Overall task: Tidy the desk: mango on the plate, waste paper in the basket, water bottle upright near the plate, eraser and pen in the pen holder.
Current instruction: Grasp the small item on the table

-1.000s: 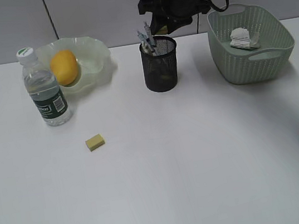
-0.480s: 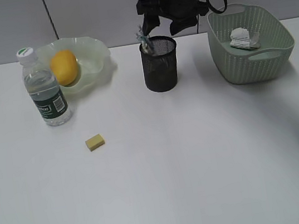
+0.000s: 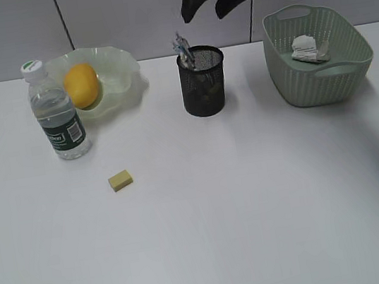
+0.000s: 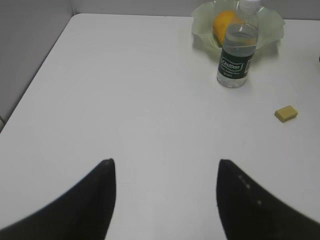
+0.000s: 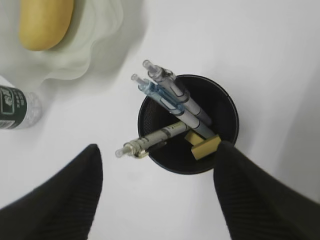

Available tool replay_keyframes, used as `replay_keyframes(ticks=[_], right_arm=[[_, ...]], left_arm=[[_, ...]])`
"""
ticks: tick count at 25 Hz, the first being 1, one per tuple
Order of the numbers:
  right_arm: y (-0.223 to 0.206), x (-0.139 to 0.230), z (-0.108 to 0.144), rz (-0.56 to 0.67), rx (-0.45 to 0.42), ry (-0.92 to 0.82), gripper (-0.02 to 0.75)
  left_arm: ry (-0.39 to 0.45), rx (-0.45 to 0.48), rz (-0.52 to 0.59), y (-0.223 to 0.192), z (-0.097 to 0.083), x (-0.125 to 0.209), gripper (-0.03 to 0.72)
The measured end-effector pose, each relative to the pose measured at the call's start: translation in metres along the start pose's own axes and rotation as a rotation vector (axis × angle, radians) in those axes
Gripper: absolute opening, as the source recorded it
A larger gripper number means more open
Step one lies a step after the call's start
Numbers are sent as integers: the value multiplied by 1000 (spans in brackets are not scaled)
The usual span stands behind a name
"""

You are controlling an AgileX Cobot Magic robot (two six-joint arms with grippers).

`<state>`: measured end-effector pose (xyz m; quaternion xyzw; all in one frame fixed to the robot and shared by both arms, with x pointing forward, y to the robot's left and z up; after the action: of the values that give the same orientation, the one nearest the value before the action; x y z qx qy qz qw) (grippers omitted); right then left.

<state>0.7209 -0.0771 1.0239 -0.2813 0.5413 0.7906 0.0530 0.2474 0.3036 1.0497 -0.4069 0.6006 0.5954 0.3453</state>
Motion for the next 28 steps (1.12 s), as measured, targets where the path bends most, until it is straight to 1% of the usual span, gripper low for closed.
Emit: replay_keyframes(ticks=[4,8,11,15,19,21,24,28], right_arm=[[21,-2,-1,21,46,50,518],[43,-8,-22,-14,143,19,497],[66,-14,-50,-53,207,-33,485],[100,-15,-94,-95,281,-107,461],[121,-4,-137,-80,369,-152,445],[126,4,-154,-59,392,-167,443],[131,13,-160,-25,415,-156,442],[148,30,-149,10,411,-138,439]], left_arm=[[0,0,0,0,0,0,481],[0,0,0,0,0,0,481],[0,0,0,0,0,0,481],[0,0,0,0,0,0,481],[0,0,0,0,0,0,481],[0,0,0,0,0,0,481],[0,0,0,0,0,0,481],[0,0,0,0,0,0,481]])
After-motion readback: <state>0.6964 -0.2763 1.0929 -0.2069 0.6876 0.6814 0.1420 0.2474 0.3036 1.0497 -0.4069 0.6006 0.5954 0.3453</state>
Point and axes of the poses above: a point on each arm's last joint axis where the gripper is mounted, y pointing back along that axis away from the gripper, z along the wrist's bending axis when the last joint is at zero, x = y × z, the point moved 2 cm from there along -y, pointing out along that axis toward the gripper, and after that the axes turned 1 degree about y, right-handed, at the moved point
